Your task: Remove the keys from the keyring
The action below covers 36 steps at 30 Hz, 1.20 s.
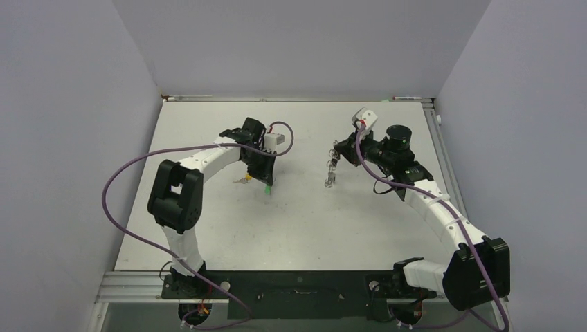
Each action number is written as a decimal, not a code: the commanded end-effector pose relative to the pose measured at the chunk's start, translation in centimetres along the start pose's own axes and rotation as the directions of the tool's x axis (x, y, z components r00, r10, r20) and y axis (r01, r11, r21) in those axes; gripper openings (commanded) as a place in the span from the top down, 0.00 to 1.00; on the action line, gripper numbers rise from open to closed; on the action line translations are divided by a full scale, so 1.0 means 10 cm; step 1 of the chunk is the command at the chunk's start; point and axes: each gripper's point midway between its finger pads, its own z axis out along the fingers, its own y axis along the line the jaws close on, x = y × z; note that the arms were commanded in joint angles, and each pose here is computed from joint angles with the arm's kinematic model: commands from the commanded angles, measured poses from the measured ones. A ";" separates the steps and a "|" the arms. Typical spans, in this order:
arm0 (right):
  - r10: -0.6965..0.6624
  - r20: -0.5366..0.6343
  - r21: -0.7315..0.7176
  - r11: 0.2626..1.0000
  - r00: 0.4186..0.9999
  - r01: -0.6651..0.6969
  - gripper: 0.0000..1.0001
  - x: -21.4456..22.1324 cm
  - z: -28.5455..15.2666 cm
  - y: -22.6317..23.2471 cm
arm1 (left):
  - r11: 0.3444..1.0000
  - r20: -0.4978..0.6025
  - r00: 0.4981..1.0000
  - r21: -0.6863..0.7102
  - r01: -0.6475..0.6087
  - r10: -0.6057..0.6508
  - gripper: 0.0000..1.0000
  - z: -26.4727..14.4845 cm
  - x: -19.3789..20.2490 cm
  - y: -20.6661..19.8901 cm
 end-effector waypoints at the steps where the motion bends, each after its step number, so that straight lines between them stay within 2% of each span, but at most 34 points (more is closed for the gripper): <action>1: -0.074 0.059 0.023 0.997 0.995 0.073 0.95 -0.34 0.00 -0.03 | 0.998 0.038 0.998 0.053 0.047 -0.049 1.00 0.03 -0.29 -0.01; 8: -0.076 0.031 0.022 0.997 0.997 0.076 0.95 -0.27 0.03 0.00 | 0.998 -0.003 0.998 0.027 0.064 -0.064 0.98 0.25 -0.32 0.24; 12: -0.083 0.011 0.024 0.996 0.996 0.083 0.95 -0.20 0.05 -0.01 | 0.997 -0.031 0.997 0.006 0.074 -0.074 0.83 0.32 -0.27 0.32; 16: -0.089 0.000 0.027 0.996 0.996 0.089 0.95 -0.17 0.05 -0.03 | 0.997 -0.020 0.996 -0.014 0.081 -0.081 0.66 0.31 -0.29 0.39; 19: -0.099 -0.015 0.028 0.995 0.995 0.099 0.95 -0.17 0.02 -0.03 | 0.996 0.001 0.997 -0.012 0.083 -0.083 0.57 0.24 -0.36 0.38; 22: -0.114 -0.046 0.032 0.993 0.992 0.115 0.95 -0.15 -0.09 -0.07 | 0.998 0.039 0.997 0.005 0.062 -0.062 0.46 0.10 -0.45 0.30; 24: -0.138 -0.069 0.037 0.989 0.988 0.141 0.95 -0.15 -0.19 -0.10 | 0.999 0.077 0.996 0.023 0.041 -0.043 0.35 -0.01 -0.53 0.23; 28: -0.165 -0.121 0.062 0.983 0.979 0.173 0.95 -0.11 -0.42 -0.24 | 1.000 0.152 0.988 0.029 0.004 -0.009 0.21 -0.26 -0.70 0.13; 33: -0.236 -0.194 0.036 0.968 0.952 0.247 0.95 0.06 -0.63 -0.31 | 0.999 0.210 0.977 0.024 -0.024 0.018 0.00 -0.47 -0.78 0.05; 36: -0.236 -0.206 0.005 0.970 0.950 0.242 0.95 0.19 -0.58 -0.29 | 1.000 0.233 0.972 0.010 -0.029 0.026 0.04 -0.55 -0.79 0.04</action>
